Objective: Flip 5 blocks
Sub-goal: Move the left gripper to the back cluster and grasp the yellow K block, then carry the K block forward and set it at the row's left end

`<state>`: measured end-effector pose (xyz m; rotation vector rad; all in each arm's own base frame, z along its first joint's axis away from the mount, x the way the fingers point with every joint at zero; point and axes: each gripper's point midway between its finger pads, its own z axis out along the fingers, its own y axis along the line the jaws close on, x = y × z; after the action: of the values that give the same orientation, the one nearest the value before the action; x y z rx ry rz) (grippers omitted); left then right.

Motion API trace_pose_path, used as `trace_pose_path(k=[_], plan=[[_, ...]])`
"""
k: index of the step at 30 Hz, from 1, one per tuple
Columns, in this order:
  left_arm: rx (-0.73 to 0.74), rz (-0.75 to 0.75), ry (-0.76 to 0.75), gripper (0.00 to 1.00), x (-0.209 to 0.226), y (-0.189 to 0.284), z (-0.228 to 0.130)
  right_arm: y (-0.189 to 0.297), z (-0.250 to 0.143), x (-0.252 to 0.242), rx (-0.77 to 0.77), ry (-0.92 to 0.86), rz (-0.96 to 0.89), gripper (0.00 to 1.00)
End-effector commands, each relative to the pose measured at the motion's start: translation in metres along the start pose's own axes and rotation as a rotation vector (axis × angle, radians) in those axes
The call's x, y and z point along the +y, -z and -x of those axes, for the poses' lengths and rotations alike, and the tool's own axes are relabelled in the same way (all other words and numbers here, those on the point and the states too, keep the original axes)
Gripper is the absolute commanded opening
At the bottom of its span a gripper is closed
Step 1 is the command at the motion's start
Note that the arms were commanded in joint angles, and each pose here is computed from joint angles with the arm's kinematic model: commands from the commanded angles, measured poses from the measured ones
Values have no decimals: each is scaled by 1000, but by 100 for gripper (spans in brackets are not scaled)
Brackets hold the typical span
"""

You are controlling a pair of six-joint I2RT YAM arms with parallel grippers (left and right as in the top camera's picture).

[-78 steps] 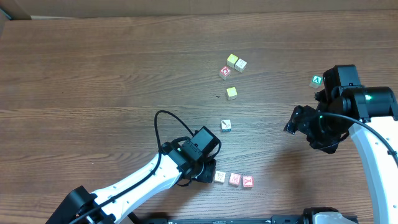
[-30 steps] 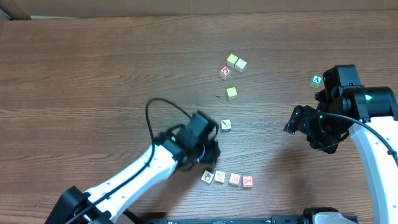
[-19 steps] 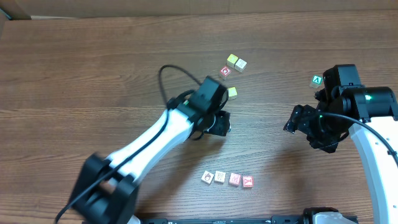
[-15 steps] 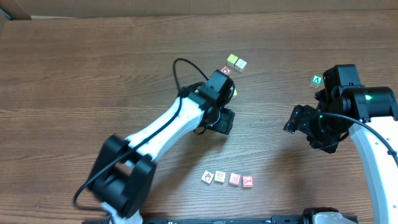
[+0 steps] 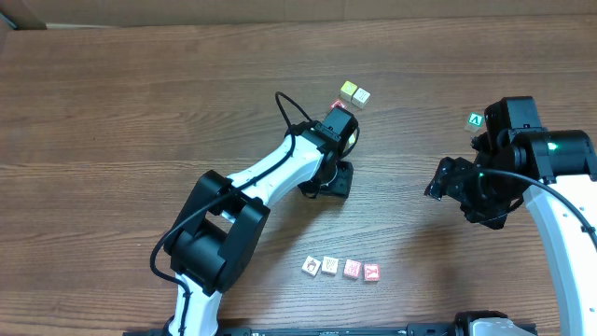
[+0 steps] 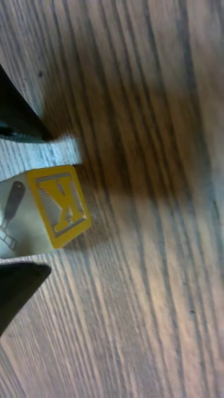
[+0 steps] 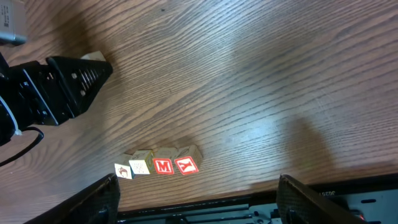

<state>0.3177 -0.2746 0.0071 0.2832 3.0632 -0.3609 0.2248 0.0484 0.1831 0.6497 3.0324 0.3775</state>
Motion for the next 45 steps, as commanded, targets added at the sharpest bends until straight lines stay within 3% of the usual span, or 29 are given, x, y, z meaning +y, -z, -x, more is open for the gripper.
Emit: trace_pose_path(k=[1,6,9,16,24,31,34,40,45], plan=[[6,-9,35,41,-6,-5,2,11,4,6,-48,24,30,82],[11,-4,38,34,-5,-3,2,11,5,6,-49,28,30,82],[27,21,48,22,-1,5,1,11,4,6,-49,28,29,82],[-17,204,50,6,21,62,10,11,4,5,-48,28,29,82],[5,269,44,5,35,101,-38,11,3,5,-41,42,26,82],[71,301,95,4,59,82,-113,11,1,4,-35,51,22,82],[103,248,76,5,53,69,-148,11,1,4,-36,51,23,82],[144,225,72,10,49,46,-184,11,0,4,-32,50,21,82],[138,207,82,13,55,30,-190,11,-1,3,-28,49,19,82]])
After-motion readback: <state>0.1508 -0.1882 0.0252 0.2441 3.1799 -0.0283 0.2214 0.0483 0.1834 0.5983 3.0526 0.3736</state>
